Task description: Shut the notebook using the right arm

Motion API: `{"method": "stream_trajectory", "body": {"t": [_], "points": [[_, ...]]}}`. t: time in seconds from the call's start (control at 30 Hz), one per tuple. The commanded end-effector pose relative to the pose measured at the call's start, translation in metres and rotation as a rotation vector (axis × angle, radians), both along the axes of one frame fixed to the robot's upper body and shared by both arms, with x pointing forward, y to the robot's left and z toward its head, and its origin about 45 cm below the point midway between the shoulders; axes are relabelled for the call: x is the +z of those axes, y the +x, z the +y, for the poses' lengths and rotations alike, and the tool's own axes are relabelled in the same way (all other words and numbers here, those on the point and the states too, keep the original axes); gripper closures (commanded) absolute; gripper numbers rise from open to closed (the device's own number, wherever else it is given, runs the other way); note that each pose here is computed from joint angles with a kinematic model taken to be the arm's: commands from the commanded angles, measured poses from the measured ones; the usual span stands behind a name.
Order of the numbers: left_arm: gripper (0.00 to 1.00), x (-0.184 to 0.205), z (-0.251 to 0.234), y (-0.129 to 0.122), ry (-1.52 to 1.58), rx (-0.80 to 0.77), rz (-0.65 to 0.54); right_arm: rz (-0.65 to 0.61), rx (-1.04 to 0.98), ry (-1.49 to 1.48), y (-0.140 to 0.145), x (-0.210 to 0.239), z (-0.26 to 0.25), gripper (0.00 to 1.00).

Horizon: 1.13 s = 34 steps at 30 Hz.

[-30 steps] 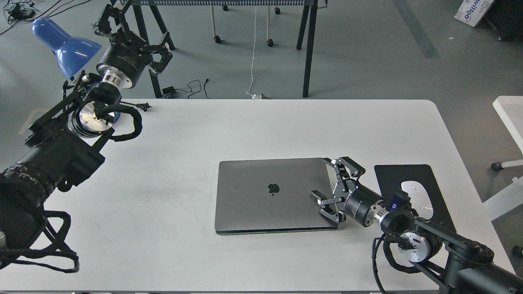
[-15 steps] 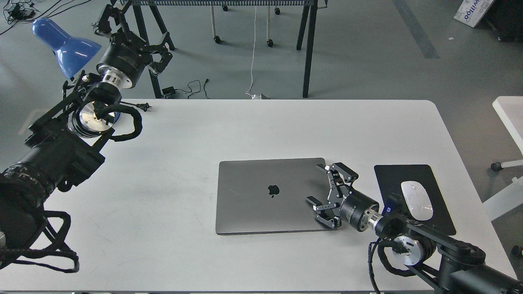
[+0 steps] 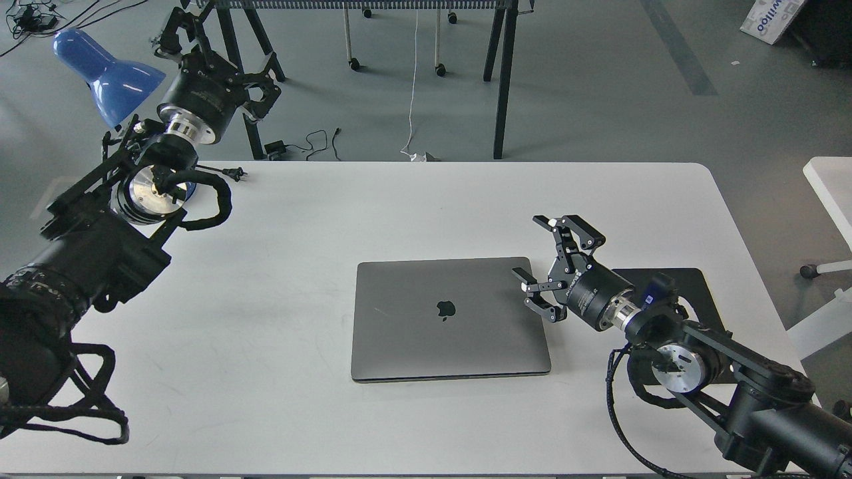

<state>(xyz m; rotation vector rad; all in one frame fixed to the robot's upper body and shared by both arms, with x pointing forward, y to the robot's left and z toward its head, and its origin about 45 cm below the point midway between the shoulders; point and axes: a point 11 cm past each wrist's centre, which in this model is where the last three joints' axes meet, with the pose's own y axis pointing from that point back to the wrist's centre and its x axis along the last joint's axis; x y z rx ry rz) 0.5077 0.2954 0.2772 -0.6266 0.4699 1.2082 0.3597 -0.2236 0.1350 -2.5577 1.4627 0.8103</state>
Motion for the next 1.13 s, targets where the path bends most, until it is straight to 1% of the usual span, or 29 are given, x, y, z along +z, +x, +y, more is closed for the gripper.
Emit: {"method": "stream_trajectory", "body": {"t": [0.0, 0.1, 0.17, 0.33, 0.43, 0.5, 0.67, 0.73, 1.1], "points": [[0.00, 0.000, 0.000, 0.000, 0.000, 0.000, 0.000, -0.095, -0.074, 0.048, 0.028, 0.038, -0.016, 0.00], [0.00, 0.000, 0.000, 0.000, 0.000, 0.000, 0.000, -0.179, -0.165, 0.098, 0.051, 0.074, -0.039, 0.00], [0.00, 0.000, 0.000, 0.000, 0.000, 0.000, 0.000, -0.220, -0.209, 0.125, 0.061, 0.094, -0.050, 0.00], [0.00, 0.001, 0.000, 0.000, 0.000, 0.000, -0.001, -0.302, -0.237, 0.161, 0.081, 0.135, -0.056, 0.00], [0.00, 0.000, -0.001, 0.000, -0.001, -0.001, -0.001, -0.303, -0.323, 0.184, 0.090, 0.138, -0.079, 0.00], [0.00, 0.000, -0.001, 0.000, -0.002, -0.001, 0.001, -0.301, -0.356, 0.224, 0.097, 0.140, -0.083, 0.00], [0.00, 0.000, 0.000, 0.000, 0.000, 0.000, 0.000, -0.230, -0.449, 0.329, 0.115, 0.137, -0.104, 0.00], [0.00, 0.001, 0.000, 0.000, 0.000, 0.000, -0.001, -0.222, -0.473, 0.358, 0.120, 0.138, -0.113, 0.00], [0.00, 0.000, 0.000, 0.000, -0.002, 0.002, -0.001, -0.224, -0.464, 0.353, 0.120, 0.136, -0.116, 0.00]]}}
